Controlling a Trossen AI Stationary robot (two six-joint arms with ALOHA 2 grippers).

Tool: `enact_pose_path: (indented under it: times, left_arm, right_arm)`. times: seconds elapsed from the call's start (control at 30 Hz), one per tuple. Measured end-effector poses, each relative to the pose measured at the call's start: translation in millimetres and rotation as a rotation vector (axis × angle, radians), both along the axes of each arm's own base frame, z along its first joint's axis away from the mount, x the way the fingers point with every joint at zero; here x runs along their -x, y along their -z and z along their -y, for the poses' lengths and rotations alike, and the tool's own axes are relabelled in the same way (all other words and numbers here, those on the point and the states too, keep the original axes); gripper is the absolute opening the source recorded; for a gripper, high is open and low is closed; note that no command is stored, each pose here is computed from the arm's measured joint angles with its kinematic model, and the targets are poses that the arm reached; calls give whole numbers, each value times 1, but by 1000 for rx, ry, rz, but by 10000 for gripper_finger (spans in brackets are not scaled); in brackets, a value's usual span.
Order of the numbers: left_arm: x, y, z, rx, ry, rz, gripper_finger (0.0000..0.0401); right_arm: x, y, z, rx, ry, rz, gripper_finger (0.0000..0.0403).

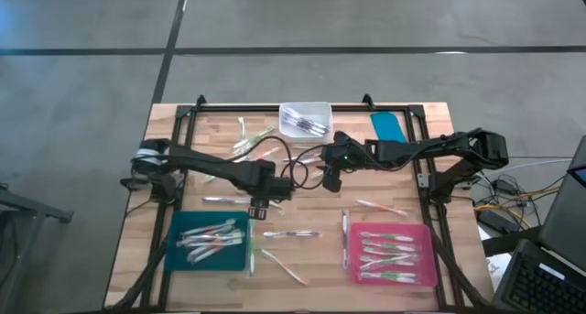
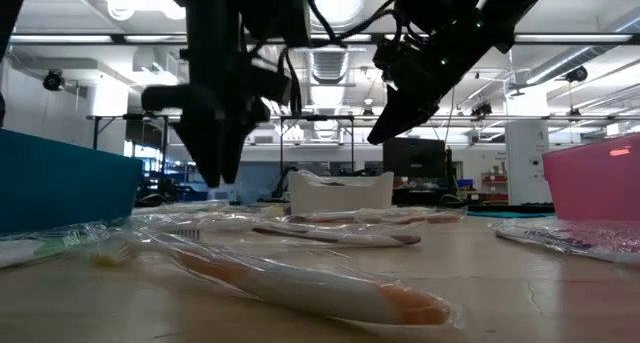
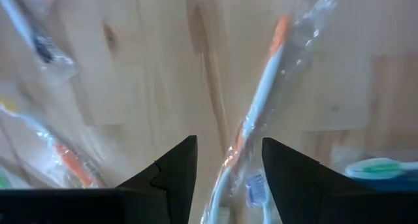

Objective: Pick & Place Toothbrushes
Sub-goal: Put the orange toothbrush into the blue bin

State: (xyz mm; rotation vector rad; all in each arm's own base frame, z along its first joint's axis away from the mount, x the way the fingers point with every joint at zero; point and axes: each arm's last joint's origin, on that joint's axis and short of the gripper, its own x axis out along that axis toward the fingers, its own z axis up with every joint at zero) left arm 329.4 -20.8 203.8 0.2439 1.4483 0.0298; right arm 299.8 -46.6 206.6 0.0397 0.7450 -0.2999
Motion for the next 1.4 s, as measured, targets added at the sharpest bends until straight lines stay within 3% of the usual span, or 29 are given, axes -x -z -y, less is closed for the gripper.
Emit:
enact_pose_path:
  times: [0.33,0.63,1.13,1.3,1.4]
  left_arm:
    - [-9,28,-2,-2,34,-90,177]
    - [-11,29,0,62,55,-71,169]
    - [-17,50,2,96,93,-127,81]
    - [-17,42,2,90,118,-113,25]
    - [-18,26,1,59,117,-72,22]
  right_arm:
    - [2,2,0,3,-6,-28,174]
    - [2,2,0,2,-5,-28,158]
    - [3,3,0,-2,-4,-42,126]
    - [4,5,0,-4,-4,-65,114]
    - [4,5,0,-5,-3,-67,107]
